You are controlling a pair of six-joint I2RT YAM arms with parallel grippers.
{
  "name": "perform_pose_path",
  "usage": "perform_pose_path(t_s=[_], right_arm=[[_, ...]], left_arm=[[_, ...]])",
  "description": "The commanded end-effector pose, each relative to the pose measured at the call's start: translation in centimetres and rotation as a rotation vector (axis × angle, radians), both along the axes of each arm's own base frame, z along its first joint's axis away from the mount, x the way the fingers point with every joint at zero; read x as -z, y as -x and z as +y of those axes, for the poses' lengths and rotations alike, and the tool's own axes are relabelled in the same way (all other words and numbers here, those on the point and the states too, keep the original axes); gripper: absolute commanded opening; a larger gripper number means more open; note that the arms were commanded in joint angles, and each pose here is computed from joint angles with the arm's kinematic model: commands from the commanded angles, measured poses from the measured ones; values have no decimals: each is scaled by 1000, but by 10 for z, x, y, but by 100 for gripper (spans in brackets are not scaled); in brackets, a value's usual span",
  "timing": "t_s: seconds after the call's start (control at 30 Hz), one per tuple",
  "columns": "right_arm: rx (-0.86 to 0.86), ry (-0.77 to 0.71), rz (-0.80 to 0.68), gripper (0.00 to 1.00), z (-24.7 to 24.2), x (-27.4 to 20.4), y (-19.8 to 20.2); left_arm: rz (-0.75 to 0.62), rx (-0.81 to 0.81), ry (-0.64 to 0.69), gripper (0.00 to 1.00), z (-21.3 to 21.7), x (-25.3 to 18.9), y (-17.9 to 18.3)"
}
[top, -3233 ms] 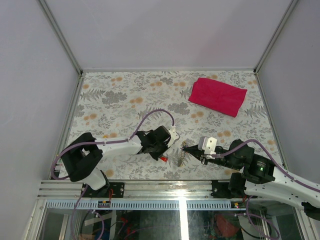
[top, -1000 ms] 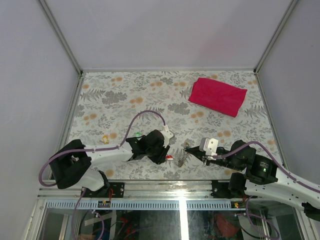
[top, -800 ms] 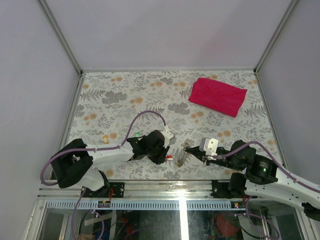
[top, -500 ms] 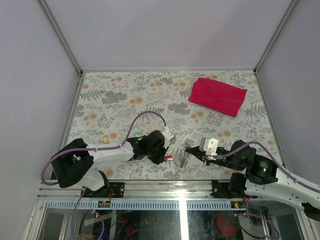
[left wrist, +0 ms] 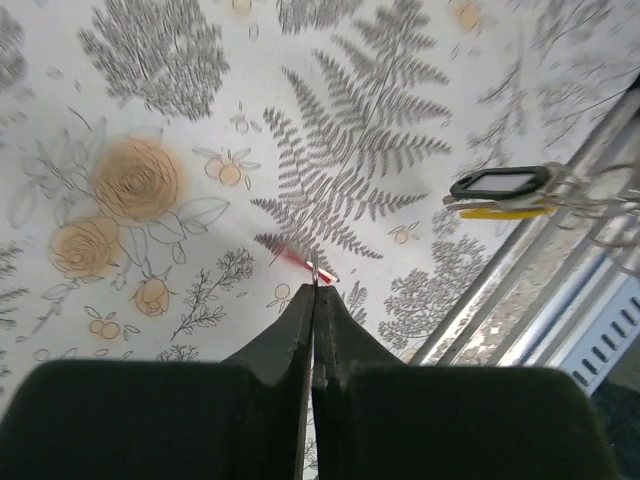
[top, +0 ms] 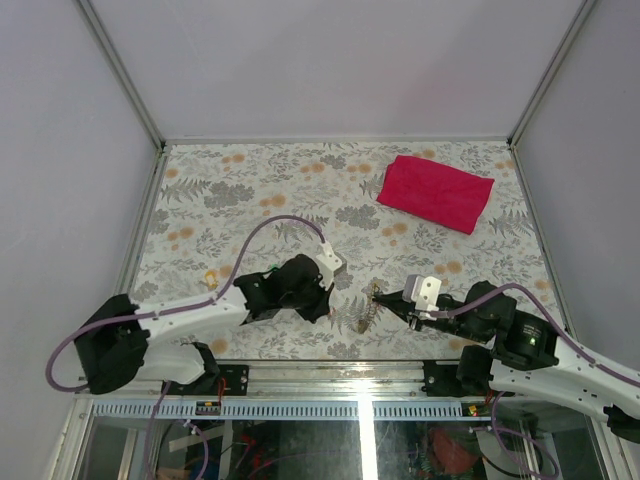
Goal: Put the keys on the keyring
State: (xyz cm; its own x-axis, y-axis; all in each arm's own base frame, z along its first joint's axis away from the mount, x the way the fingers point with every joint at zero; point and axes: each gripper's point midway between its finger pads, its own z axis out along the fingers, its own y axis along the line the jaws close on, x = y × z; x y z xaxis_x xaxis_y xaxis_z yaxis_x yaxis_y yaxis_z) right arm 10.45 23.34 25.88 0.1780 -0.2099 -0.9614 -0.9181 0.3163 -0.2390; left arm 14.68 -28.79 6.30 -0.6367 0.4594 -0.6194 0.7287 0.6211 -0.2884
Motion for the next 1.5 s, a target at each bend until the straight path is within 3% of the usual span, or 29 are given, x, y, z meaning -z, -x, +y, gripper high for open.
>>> perform_pose_path(t_s=[0.0,0.3,0.63,0.8,1.13,1.27,1.47], right_arm=[[-16,-122,-34,0,-1,-48,5],[-140,-113,19,0,18,-53,23],[-236,-230,25,0,46,-68,31],[-270,-242,98,0,61,-74,34],[-315,-243,-153,0,74,-100,27],[-224,-171,-137,0,76,-107,7],[-161,-184,-138,0,71,-112,-2]], left_arm=[[-136,15,90,0,-6,-50,-12],[-338,116,333,0,-6,-147,-2],[-443,204,457,0,7,-195,19],[-490,222,502,0,16,-219,27],[-532,256,550,0,23,-241,37],[-560,240,560,0,25,-251,34],[-594,226,568,0,25,-266,29]])
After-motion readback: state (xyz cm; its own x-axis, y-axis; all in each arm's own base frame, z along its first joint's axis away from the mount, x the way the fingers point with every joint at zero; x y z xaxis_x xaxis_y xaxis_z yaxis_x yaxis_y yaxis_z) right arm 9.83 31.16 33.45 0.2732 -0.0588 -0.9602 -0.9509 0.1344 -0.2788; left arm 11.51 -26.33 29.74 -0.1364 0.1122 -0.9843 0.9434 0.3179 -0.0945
